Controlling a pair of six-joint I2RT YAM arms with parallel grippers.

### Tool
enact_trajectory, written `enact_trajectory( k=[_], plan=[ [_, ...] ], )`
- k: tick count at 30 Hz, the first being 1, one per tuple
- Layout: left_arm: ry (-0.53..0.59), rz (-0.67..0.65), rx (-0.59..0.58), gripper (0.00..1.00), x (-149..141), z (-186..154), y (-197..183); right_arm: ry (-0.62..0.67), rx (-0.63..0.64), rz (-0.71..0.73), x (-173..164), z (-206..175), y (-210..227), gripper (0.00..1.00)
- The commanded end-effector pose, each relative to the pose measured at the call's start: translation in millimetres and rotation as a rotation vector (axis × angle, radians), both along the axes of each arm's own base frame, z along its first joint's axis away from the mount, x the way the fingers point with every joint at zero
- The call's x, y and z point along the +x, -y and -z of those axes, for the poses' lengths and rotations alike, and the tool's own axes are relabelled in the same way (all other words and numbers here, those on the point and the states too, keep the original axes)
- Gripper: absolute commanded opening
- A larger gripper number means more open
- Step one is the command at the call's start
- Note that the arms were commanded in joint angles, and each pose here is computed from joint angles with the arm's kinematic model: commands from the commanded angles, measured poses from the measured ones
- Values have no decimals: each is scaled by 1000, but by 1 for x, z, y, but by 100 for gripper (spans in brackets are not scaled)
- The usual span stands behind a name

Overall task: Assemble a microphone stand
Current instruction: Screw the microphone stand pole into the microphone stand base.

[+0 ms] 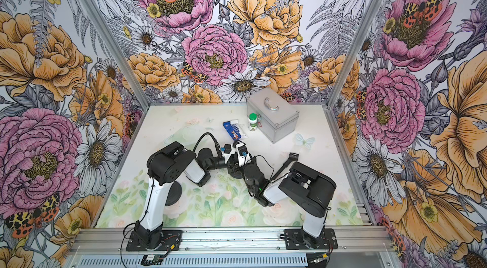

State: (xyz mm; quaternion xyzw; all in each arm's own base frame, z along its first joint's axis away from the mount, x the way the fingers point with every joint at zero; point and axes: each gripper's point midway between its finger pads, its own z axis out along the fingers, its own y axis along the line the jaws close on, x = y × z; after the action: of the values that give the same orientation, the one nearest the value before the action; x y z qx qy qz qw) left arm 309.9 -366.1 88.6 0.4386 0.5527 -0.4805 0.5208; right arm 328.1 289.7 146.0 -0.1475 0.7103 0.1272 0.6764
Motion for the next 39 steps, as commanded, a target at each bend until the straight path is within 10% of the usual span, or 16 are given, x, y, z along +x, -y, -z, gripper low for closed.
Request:
enact_trajectory(
  k=[1, 3, 7, 10, 24, 29, 32, 36, 39],
  plan=[
    [-111, 25, 9, 9, -9, 7, 10, 11, -324, -159, -18, 30, -18, 0],
    [-111, 26, 9, 9, -9, 7, 10, 5, -355, -272, -24, 31, -20, 25],
    [-112, 25, 10, 9, -9, 7, 9, -55, -297, -651, -49, 28, -15, 44],
    [-112, 30, 8, 9, -9, 7, 10, -26, -263, -900, -74, 18, -8, 44],
    [-120, 29, 7, 9, -7, 8, 10, -69, -88, -1063, -24, -17, -2, 33],
    [-120, 27, 8, 9, -7, 8, 10, -76, -123, -933, -5, -6, -1, 0],
    [-119, 25, 6, 9, -6, 7, 10, -39, -180, -614, 15, 0, 13, 0],
    [-124, 23, 7, 9, -5, 8, 9, -72, -253, 178, 17, 14, 69, 0],
    [-122, 23, 5, 9, -6, 7, 9, -110, -243, 153, -8, 38, 33, 0]
  ],
)
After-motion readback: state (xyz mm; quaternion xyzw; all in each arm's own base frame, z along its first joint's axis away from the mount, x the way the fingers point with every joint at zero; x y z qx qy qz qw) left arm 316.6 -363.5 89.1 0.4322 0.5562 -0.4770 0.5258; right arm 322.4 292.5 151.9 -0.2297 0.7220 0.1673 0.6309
